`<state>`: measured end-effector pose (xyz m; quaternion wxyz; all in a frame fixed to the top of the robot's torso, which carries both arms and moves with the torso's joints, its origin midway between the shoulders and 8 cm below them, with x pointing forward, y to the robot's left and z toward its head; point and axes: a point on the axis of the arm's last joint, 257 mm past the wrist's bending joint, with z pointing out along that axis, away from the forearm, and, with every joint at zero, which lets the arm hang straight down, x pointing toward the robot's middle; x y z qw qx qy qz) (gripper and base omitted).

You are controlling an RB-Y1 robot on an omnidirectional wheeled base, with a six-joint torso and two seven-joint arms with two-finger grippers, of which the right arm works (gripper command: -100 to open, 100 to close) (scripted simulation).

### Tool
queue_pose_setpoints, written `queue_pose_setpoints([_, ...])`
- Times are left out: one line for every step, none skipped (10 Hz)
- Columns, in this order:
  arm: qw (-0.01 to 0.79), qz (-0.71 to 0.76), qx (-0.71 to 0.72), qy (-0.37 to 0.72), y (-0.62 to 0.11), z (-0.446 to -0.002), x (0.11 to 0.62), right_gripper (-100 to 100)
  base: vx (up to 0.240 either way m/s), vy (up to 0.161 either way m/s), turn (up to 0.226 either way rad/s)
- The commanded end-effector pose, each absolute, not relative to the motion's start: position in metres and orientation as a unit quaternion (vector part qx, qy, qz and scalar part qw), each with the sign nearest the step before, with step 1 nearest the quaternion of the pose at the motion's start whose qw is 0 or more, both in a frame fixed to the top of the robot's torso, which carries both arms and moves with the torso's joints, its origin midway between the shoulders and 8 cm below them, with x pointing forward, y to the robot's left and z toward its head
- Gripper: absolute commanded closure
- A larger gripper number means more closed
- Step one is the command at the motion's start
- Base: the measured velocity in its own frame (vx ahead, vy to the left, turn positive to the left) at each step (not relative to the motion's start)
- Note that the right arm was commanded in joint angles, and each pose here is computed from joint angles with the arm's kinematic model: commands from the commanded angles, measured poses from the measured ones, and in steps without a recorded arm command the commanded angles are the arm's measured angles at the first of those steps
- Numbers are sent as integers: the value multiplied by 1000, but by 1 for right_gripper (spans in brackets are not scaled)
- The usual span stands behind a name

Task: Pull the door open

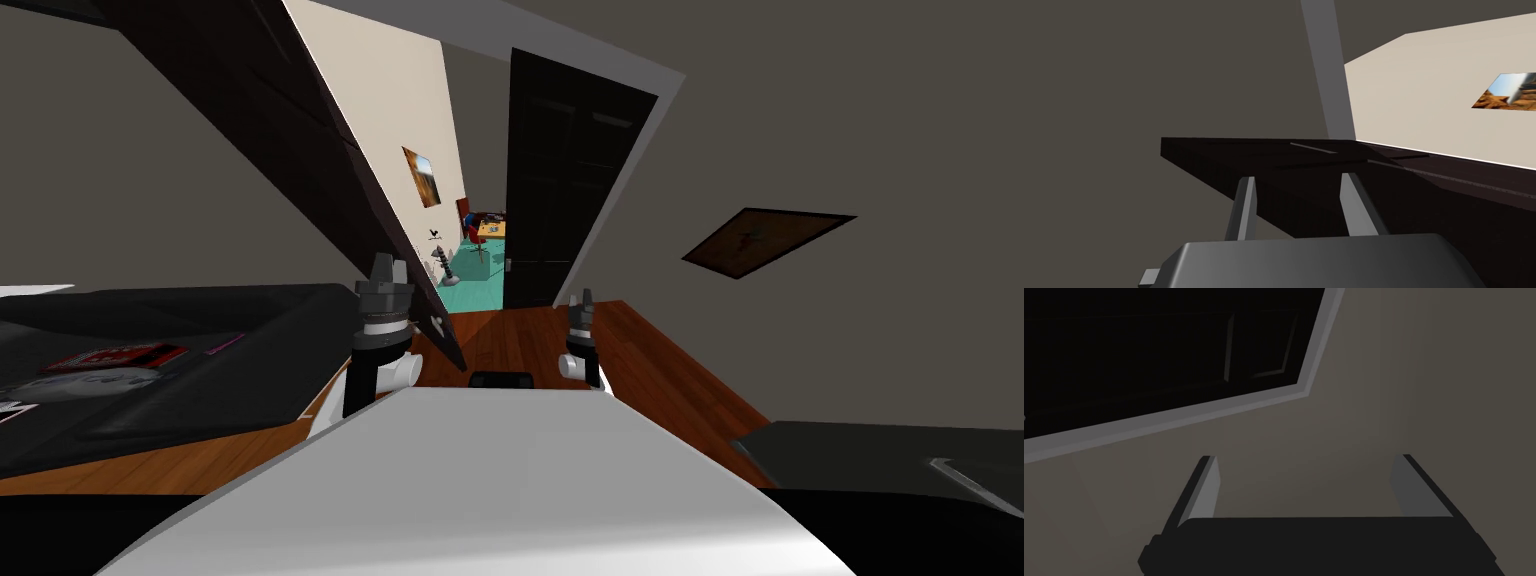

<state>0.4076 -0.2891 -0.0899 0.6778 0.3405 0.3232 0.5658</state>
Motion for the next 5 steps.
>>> queue_pose_setpoints([675, 562, 347, 328, -291, -102, 414, -100, 109, -16, 45])
queue_pose_setpoints([673, 560, 352, 332, -291, -110, 418, -100, 107, -16, 53])
queue_pose_setpoints([671, 558, 356, 335, -292, -118, 422, -100, 94, -22, 57])
queue_pose_setpoints([669, 555, 361, 338, -293, -125, 426, -100, 88, -14, 64])
queue_pose_setpoints([667, 553, 366, 341, -293, -133, 430, -100, 93, -21, 56])
